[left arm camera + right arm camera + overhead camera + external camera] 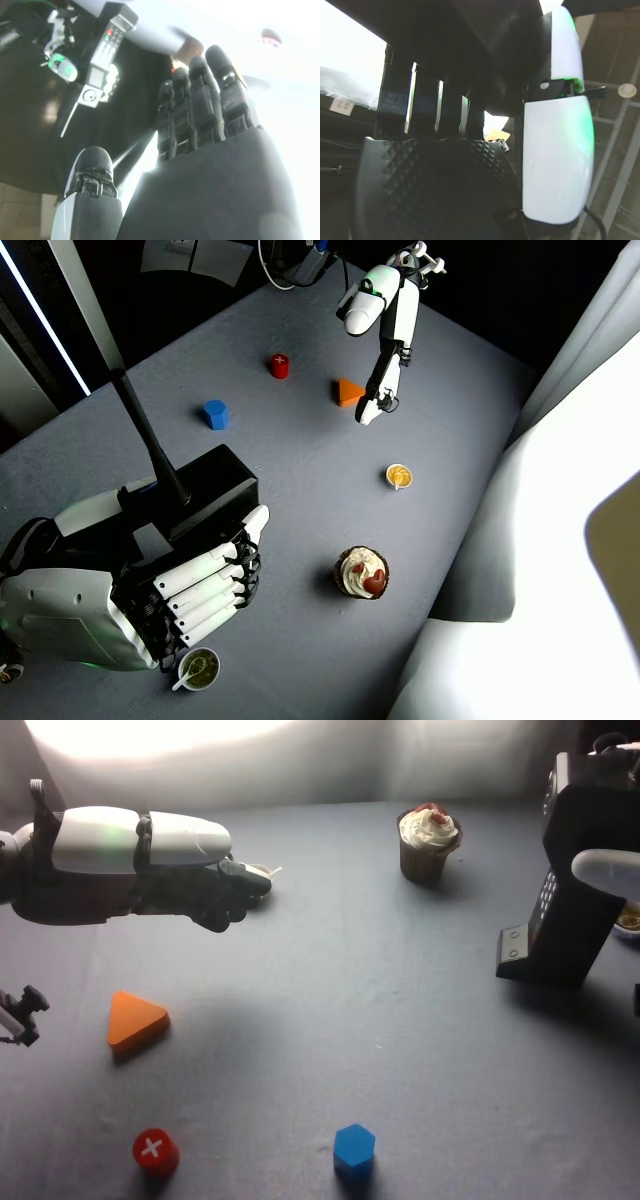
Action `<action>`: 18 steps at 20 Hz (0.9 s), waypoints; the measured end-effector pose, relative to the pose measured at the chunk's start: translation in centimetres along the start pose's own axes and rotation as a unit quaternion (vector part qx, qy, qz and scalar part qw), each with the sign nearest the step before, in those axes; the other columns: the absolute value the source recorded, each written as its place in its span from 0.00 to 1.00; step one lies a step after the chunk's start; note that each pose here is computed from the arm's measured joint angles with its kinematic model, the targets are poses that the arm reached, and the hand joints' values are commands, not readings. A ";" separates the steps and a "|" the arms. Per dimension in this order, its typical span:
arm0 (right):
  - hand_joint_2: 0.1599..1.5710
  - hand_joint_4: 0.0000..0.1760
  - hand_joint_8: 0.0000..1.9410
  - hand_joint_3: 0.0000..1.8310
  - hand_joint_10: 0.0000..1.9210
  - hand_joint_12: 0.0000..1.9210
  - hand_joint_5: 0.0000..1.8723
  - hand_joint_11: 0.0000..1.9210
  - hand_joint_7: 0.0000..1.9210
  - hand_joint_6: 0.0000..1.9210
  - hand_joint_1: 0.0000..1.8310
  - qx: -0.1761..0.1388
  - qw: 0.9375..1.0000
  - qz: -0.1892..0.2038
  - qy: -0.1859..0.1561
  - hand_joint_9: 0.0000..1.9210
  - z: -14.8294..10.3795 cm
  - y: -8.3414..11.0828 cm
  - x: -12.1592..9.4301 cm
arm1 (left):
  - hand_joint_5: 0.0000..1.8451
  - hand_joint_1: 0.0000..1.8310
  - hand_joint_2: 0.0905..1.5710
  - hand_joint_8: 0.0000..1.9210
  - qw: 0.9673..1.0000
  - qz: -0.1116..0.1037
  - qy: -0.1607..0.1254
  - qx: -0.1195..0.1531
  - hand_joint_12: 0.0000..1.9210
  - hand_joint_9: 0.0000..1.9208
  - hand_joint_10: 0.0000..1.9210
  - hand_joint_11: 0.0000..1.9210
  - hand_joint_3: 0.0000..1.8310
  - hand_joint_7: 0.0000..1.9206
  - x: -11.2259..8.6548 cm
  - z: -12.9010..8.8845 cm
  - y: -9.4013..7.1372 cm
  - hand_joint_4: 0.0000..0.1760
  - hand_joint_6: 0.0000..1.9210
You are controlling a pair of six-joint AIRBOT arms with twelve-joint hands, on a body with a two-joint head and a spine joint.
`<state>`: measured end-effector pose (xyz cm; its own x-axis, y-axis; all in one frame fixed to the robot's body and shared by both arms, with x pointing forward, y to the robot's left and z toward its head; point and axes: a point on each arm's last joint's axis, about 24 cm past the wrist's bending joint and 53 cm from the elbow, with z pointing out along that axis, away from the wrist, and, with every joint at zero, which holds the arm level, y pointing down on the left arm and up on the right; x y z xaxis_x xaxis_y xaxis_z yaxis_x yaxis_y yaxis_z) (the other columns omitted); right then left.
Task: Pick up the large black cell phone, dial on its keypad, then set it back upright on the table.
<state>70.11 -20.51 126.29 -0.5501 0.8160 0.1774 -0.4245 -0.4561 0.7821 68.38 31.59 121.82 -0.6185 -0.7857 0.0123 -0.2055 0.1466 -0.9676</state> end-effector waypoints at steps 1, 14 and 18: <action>0.66 0.00 0.43 0.00 0.62 0.58 0.54 0.49 0.54 0.42 0.76 0.001 1.000 0.000 -0.001 0.50 -0.1 -0.1 0.0 | 0.15 0.01 0.74 0.00 1.000 0.000 -0.001 0.000 0.36 0.13 0.00 0.00 0.00 0.15 0.0 0.0 0.0 0.00 0.00; 0.66 0.00 0.48 0.00 0.64 0.60 0.55 0.49 0.51 0.42 0.75 0.005 1.000 -0.003 0.010 0.50 -0.1 -1.0 0.4 | 0.16 0.01 0.74 0.00 1.000 0.000 -0.003 0.000 0.37 0.13 0.00 0.00 0.00 0.15 -0.2 -0.1 0.0 0.00 0.00; 0.66 0.00 0.48 0.00 0.64 0.59 0.55 0.49 0.52 0.41 0.75 0.006 1.000 -0.003 0.013 0.49 -0.1 -1.1 0.6 | 0.15 0.00 0.73 0.00 1.000 0.000 -0.004 0.000 0.38 0.14 0.00 0.00 0.00 0.15 -0.3 -0.1 0.0 0.00 0.00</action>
<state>70.15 -19.60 125.48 -0.5660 0.8094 0.1566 -0.4202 -0.4466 0.7899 68.49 31.91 121.89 -0.6130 -0.7900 0.0095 -0.2047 0.1471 -0.9677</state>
